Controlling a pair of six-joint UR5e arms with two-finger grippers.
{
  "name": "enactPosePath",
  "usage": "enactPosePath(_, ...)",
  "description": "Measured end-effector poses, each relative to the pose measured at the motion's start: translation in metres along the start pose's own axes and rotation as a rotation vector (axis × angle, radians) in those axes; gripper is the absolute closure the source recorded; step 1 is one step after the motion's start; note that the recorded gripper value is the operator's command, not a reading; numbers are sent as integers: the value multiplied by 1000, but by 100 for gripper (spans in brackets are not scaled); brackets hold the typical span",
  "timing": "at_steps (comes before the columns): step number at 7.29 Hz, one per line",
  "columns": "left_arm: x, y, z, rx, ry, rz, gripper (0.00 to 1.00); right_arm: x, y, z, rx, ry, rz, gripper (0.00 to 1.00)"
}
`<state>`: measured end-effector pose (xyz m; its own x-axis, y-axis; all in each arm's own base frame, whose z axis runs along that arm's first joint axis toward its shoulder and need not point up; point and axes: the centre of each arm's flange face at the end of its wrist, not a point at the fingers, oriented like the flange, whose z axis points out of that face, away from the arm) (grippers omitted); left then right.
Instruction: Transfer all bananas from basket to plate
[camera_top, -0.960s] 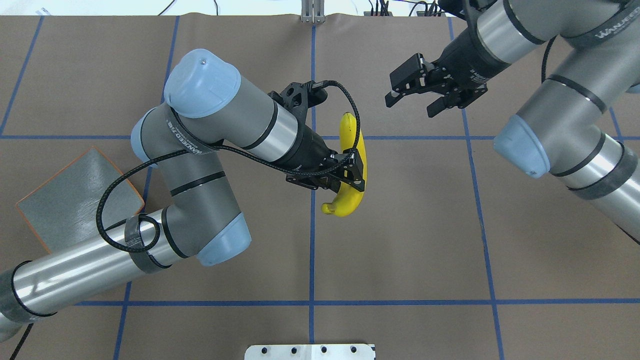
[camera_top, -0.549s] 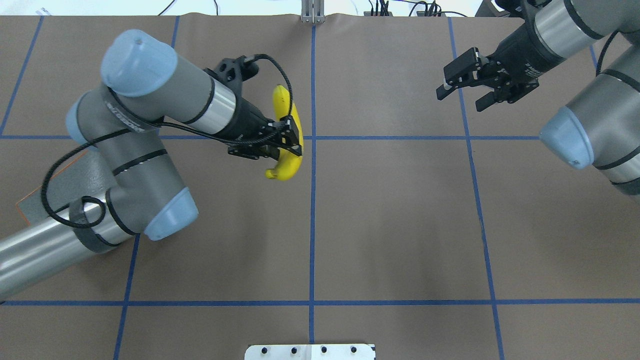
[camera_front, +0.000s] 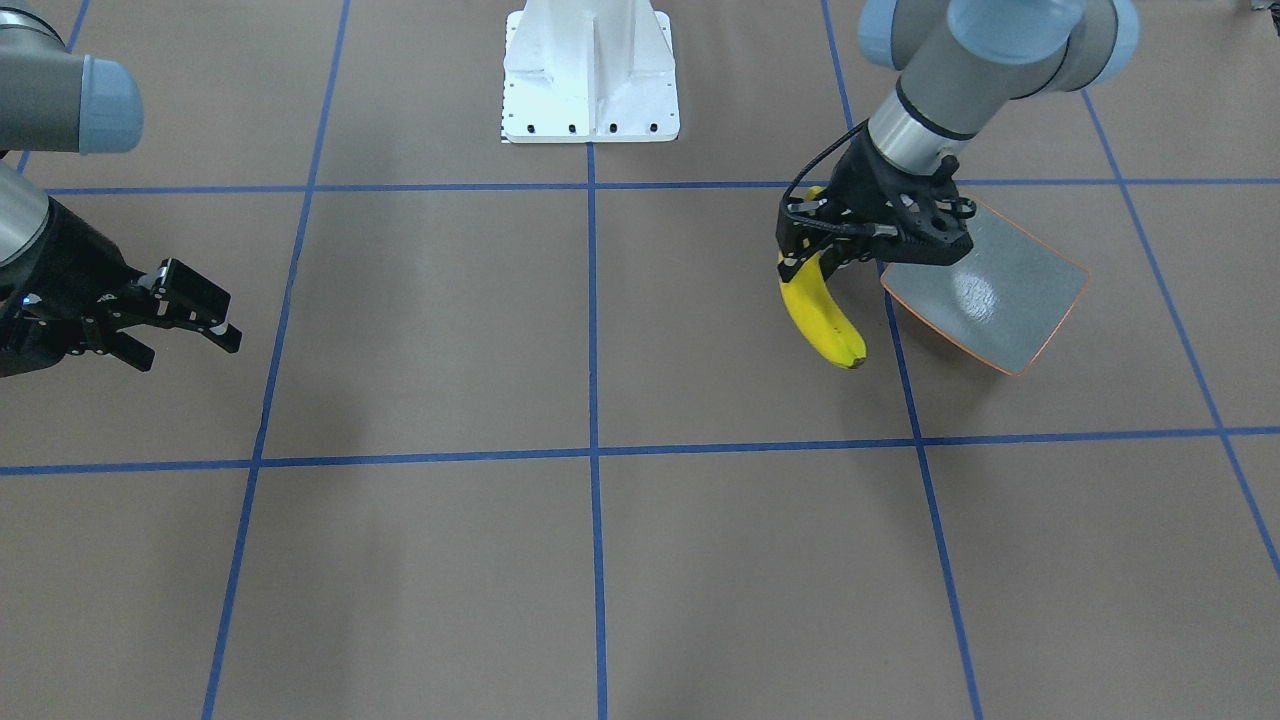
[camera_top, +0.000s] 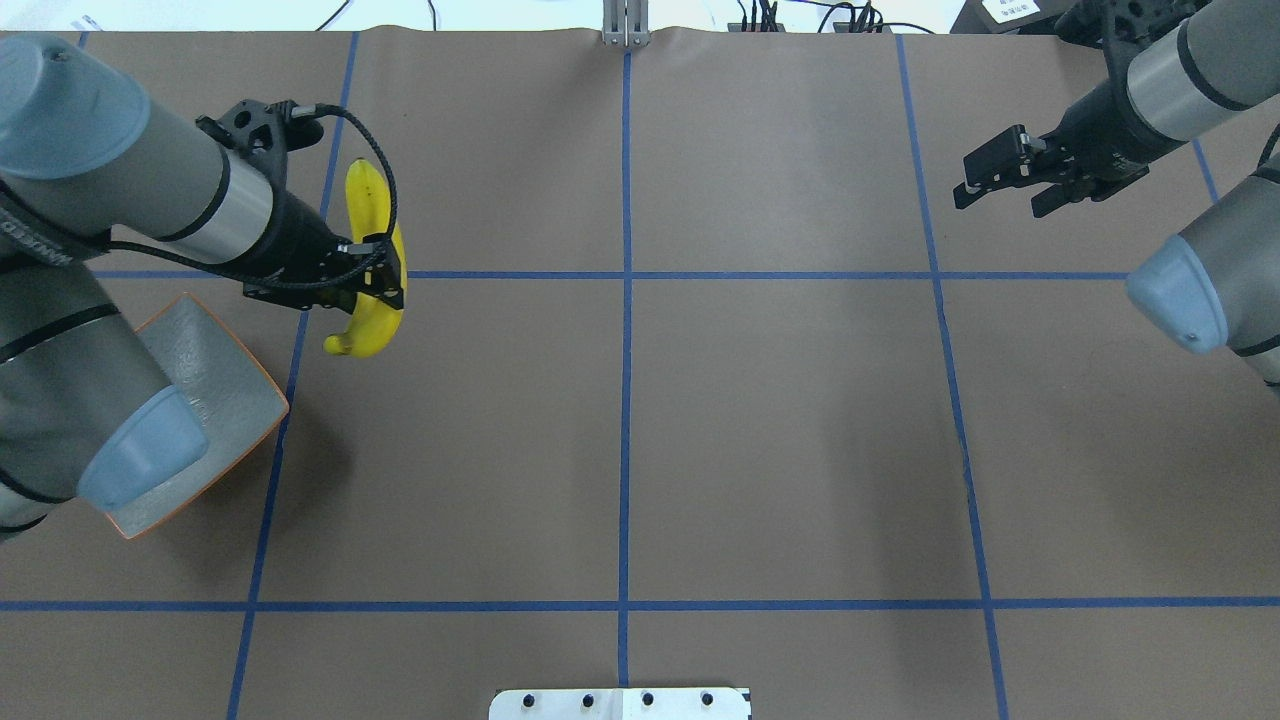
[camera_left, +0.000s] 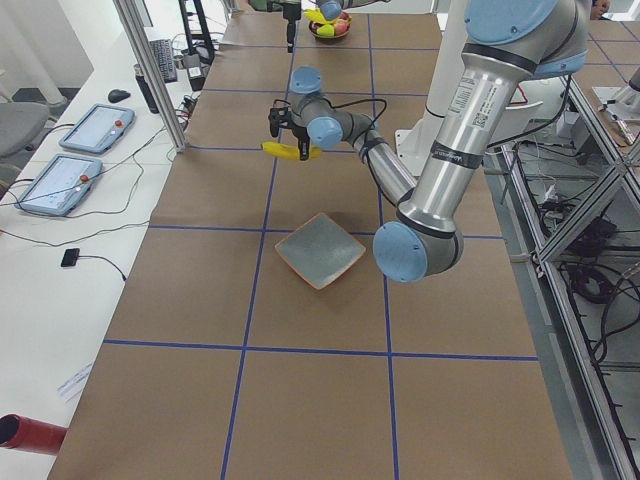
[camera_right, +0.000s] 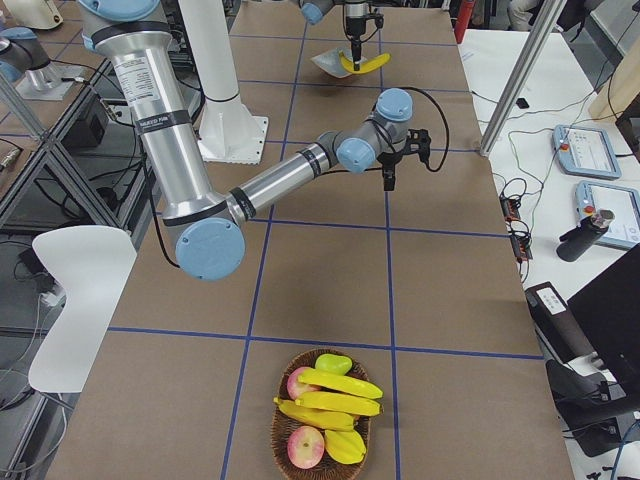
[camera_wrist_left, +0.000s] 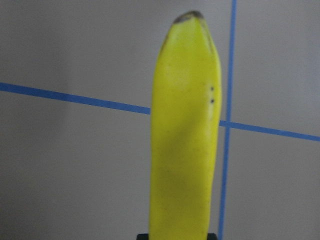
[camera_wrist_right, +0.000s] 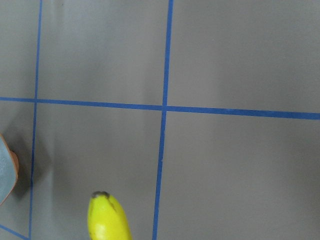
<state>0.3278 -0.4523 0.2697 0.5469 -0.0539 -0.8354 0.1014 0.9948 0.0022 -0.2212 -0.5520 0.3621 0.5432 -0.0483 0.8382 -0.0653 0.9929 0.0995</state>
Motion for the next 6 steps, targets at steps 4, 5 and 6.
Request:
enactPosePath(4, -133, 64, 28, -127, -267, 59, 100, 38, 3, 17, 2, 75, 0, 0)
enactPosePath(5, -149, 69, 39, -150, -302, 59, 100, 39, 3, 18, 3, 80, 1, 0)
enactPosePath(6, -161, 68, 54, -172, -333, 61, 100, 40, 2, 19, 3, 81, 1, 0)
